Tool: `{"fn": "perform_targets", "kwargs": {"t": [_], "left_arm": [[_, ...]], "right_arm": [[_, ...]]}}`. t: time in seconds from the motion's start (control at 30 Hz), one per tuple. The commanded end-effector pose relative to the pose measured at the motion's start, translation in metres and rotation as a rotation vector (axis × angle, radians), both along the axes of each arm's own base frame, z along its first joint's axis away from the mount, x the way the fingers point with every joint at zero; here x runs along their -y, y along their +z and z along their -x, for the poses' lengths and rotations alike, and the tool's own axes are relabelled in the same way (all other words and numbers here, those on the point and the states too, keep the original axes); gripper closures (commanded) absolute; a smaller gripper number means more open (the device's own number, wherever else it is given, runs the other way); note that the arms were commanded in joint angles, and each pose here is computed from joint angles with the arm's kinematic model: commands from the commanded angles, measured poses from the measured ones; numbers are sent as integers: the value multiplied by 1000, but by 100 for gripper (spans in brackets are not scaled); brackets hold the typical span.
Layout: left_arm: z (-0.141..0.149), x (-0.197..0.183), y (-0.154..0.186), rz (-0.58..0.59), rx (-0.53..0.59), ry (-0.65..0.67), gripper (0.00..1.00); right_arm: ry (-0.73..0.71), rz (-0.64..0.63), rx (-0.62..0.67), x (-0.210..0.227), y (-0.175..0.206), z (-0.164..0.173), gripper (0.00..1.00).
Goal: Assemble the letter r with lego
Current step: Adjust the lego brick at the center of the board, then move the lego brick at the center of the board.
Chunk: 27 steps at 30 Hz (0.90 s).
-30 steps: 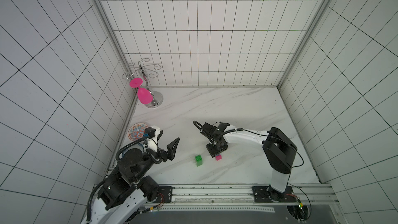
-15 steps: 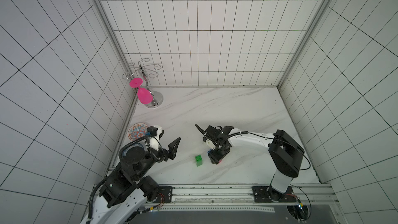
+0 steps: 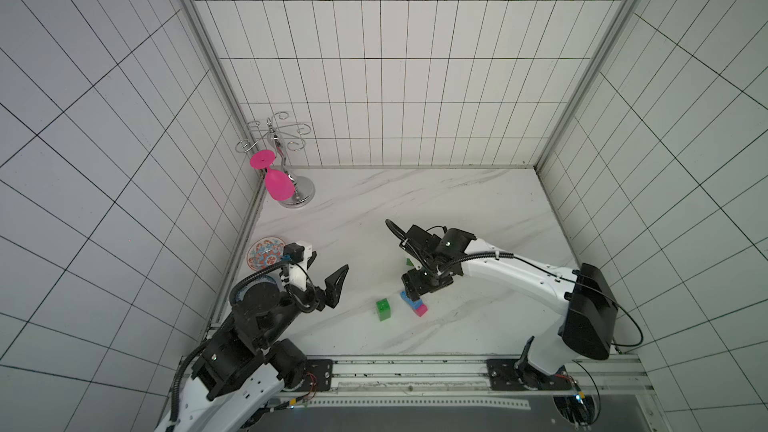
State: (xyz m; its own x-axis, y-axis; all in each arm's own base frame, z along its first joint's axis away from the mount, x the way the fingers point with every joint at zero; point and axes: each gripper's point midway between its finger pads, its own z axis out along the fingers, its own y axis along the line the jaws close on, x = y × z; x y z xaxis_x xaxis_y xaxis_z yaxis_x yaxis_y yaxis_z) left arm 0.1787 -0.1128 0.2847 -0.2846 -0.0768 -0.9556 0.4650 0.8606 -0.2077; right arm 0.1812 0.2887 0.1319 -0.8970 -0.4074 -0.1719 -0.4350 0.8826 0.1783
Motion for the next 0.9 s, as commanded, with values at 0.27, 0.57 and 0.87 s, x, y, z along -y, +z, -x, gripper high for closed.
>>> {"fn": "perform_targets", "kwargs": {"t": [0.27,0.57,0.87], "left_arm": [[7,-36,22,92,92,149,5],[4,-29,18,75,68,128,5],[4,-31,17,77,70,134,5]], "right_arm": [[12,20,-13,-74,6,26,15],[26,118,-2,-88,-19,22,18],[97,162,-46,-96,-46,26,31]]}}
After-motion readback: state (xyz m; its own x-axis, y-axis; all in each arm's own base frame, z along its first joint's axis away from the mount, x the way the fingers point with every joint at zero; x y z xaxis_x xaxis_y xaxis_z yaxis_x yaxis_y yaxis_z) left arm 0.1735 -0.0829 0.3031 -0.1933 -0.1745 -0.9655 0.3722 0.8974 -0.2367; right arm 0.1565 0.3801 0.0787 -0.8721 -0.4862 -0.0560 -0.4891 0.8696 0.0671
